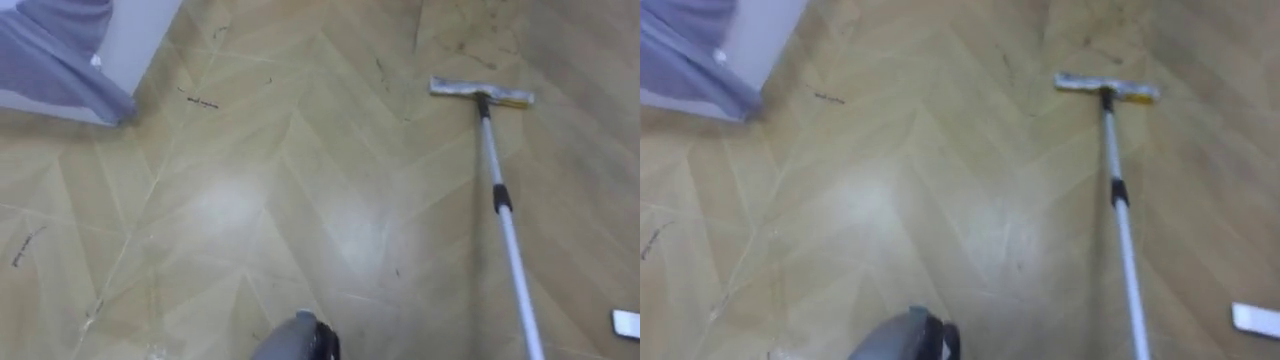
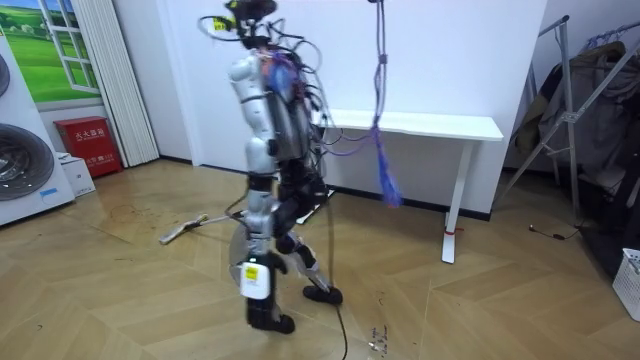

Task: Mop floor

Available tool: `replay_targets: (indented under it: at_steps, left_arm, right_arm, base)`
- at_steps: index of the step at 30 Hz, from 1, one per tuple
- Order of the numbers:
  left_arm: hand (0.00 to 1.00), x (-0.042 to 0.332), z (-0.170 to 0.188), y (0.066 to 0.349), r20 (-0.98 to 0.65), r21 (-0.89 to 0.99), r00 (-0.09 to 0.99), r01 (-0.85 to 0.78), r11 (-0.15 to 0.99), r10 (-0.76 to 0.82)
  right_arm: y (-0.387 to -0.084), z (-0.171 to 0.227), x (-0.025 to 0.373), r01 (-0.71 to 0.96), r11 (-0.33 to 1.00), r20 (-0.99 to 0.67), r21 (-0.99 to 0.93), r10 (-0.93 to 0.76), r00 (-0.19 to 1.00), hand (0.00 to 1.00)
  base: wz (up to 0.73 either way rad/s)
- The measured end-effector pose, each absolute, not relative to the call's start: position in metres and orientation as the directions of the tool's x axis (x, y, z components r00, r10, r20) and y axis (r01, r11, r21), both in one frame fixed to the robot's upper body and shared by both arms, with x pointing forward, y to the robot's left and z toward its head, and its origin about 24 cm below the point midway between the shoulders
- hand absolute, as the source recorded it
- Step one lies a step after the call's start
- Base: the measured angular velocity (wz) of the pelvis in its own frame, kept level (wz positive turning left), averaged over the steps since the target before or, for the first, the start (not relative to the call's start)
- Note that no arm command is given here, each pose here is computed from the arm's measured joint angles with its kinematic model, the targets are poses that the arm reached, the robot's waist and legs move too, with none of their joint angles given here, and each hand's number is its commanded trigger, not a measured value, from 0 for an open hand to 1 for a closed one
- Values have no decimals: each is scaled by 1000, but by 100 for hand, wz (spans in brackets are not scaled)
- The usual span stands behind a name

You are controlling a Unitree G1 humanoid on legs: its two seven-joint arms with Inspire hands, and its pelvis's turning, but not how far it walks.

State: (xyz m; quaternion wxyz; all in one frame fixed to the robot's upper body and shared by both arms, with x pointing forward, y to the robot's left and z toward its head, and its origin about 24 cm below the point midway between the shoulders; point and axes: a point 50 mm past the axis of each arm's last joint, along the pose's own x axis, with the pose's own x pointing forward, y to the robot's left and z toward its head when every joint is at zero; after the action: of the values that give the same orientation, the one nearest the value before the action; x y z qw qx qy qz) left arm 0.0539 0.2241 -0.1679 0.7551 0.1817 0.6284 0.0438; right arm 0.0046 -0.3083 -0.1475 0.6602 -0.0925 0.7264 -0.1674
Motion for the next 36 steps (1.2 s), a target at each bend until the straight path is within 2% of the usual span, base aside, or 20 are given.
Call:
replay_targets:
  at_steps: [6, 10, 14, 16, 18, 20, 22, 25, 28, 30, 33, 36]
  left_arm:
    - [0, 81, -163, 218, -892, 377, 322, 144, 915, 317]
    - [0, 70, -166, 216, -907, 367, 274, 146, 919, 319]
    - [0, 66, -164, 228, -898, 400, 239, 96, 912, 369]
    - [0, 66, -162, 231, -890, 416, 238, 70, 907, 389]
    - [0, 69, -161, 232, -885, 420, 255, 70, 905, 390]
    - [0, 71, -161, 231, -884, 413, 269, 67, 908, 383]
    - [0, 69, -161, 231, -891, 398, 267, 72, 915, 367]
    - [0, 64, -162, 230, -906, 366, 257, 80, 927, 336]
    - [0, 71, -161, 227, -906, 365, 274, 115, 924, 323]
    - [0, 78, -159, 225, -893, 376, 307, 110, 920, 329]
    - [0, 87, -156, 223, -878, 379, 350, 91, 921, 327]
    - [0, 95, -154, 221, -862, 388, 385, 86, 917, 329]
  right_arm:
    - [-272, -162, -1, 123, 938, -943, -324, -310, -125, 100]
    - [-271, -162, 7, 120, 934, -938, -336, -321, -131, 100]
    - [-288, -150, 61, 125, 920, -928, -372, -368, -57, 100]
    - [-298, -140, 97, 120, 913, -918, -389, -395, 31, 100]
    - [-307, -119, 150, 119, 910, -895, -397, -413, 170, 100]
    - [-307, -106, 180, 146, 916, -874, -374, -401, 275, 100]
    - [-304, -104, 188, 169, 924, -871, -344, -381, 310, 100]
    - [-304, -116, 163, 209, 929, -899, -304, -353, 259, 100]
    - [-314, -131, 108, 216, 914, -921, -343, -372, 112, 100]
    - [-320, -140, 46, 185, 895, -913, -405, -405, -39, 100]
    - [-310, -146, -3, 171, 894, -908, -414, -390, -155, 100]
    - [-294, -153, -16, 181, 904, -916, -387, -355, -185, 100]
  base:
    - [-5]
    - [-9]
    - [-30]
    - [-37]
    - [-20]
    - [-20]
    - [17]
    - [45]
    - [48]
    - [27]
    - [0]
    - [2]
